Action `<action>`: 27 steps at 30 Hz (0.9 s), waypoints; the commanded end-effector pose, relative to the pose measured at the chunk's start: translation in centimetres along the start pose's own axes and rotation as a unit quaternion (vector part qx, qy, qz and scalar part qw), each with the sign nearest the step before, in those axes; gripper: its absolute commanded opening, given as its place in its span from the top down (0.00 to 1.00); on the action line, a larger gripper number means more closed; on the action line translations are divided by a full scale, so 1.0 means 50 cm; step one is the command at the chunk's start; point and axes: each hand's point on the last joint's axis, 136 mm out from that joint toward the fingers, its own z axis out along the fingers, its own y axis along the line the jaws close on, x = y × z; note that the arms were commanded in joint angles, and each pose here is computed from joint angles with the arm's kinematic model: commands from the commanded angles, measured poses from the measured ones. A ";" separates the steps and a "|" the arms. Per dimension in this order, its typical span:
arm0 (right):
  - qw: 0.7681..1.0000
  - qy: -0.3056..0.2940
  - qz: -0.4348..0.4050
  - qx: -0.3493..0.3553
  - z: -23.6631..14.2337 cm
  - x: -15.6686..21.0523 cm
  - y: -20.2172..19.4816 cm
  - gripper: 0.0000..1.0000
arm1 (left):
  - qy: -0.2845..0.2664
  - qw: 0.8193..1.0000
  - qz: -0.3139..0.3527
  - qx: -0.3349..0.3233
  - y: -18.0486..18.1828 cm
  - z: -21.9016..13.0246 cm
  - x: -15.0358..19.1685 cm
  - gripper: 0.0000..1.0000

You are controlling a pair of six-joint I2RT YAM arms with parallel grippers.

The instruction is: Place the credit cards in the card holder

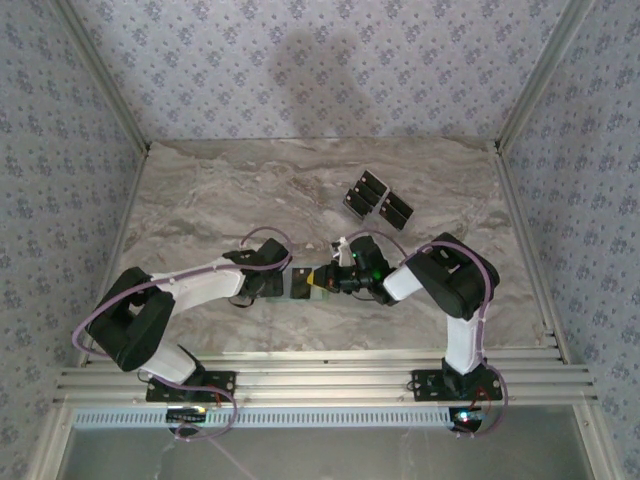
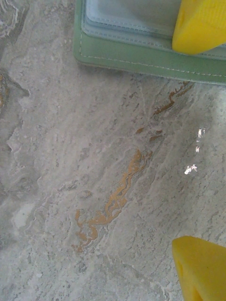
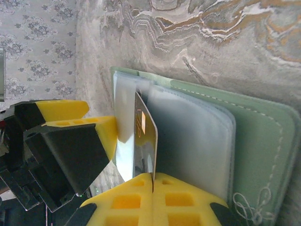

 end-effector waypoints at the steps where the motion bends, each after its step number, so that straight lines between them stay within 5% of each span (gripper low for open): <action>1: 0.999 0.023 0.030 0.031 0.000 0.037 -0.052 1.00 | 0.032 0.999 0.024 -0.033 0.032 0.016 0.045 0.00; 27: 0.997 0.060 0.043 0.035 0.037 0.034 -0.040 1.00 | 0.032 0.999 0.025 -0.031 0.029 0.017 0.045 0.00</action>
